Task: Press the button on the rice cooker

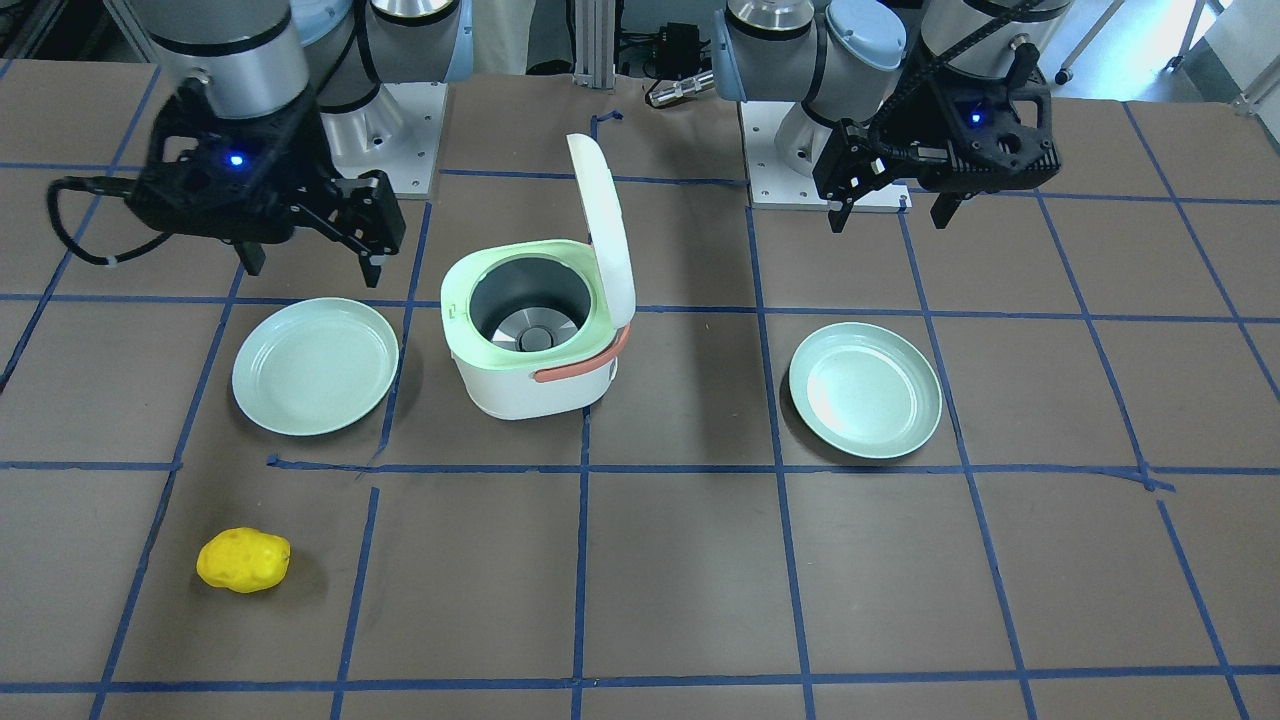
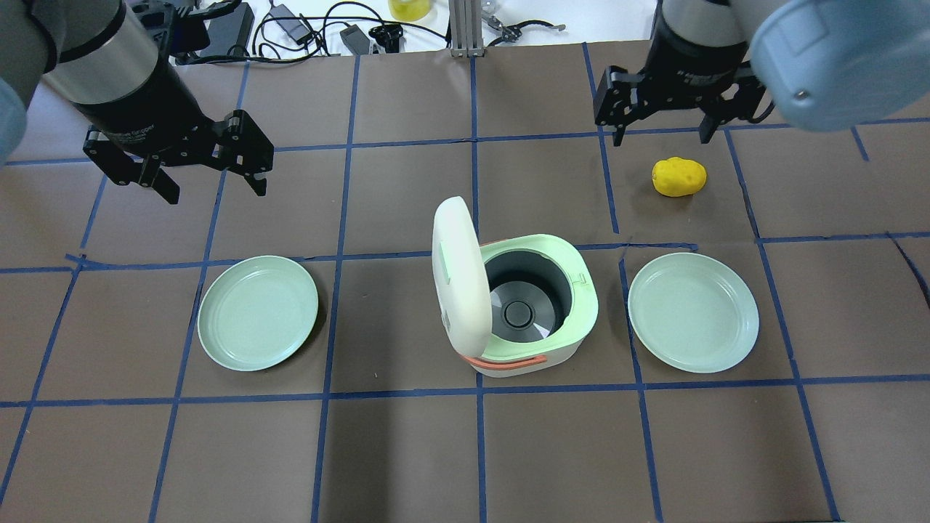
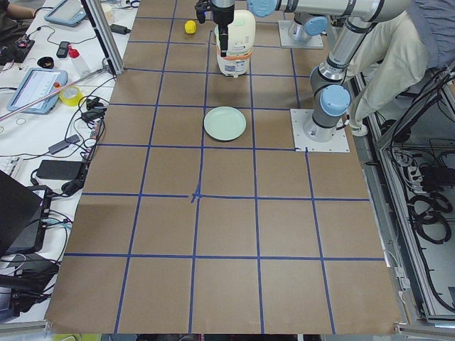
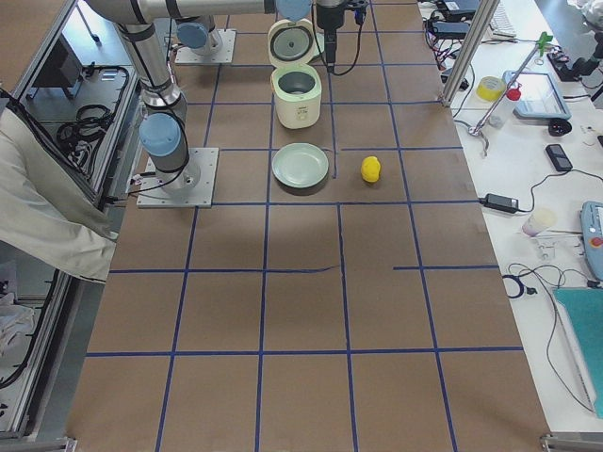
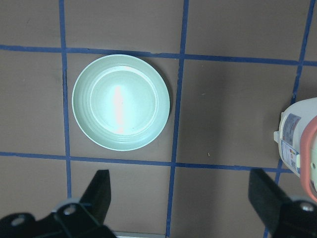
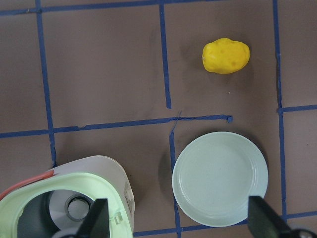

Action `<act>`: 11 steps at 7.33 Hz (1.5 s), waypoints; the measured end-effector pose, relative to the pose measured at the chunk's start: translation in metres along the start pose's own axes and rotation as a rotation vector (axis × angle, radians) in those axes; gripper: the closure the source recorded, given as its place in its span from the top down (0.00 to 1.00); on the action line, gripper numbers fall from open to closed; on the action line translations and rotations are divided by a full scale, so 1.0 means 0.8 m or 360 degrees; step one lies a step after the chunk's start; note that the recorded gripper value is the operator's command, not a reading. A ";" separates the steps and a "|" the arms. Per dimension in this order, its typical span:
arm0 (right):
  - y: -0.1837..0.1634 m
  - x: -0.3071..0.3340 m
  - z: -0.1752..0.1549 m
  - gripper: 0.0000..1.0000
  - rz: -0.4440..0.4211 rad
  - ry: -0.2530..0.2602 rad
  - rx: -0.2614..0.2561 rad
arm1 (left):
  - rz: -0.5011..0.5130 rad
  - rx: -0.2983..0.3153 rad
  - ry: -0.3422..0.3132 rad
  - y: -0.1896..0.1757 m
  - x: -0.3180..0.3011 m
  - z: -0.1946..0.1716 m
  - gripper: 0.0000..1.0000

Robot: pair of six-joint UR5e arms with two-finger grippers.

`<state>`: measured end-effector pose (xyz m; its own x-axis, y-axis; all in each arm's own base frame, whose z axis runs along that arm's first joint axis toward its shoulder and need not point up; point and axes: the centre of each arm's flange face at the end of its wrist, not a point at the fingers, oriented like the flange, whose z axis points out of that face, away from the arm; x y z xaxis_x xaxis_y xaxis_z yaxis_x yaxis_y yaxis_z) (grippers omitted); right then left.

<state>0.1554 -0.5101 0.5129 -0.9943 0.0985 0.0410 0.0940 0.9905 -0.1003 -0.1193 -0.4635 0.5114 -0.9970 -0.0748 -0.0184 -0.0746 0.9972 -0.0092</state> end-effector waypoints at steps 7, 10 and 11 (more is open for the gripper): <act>-0.019 0.046 -0.020 1.00 -0.0087 -0.0046 0.0000 | 0.0001 0.0000 0.0000 0.000 0.000 0.000 1.00; -0.027 0.042 -0.020 1.00 -0.0095 -0.0062 0.0076 | 0.0000 0.0000 0.0000 0.000 0.000 0.000 1.00; -0.028 0.042 -0.019 1.00 -0.0095 -0.0064 0.0080 | 0.0000 0.0000 0.0000 0.000 0.000 0.000 1.00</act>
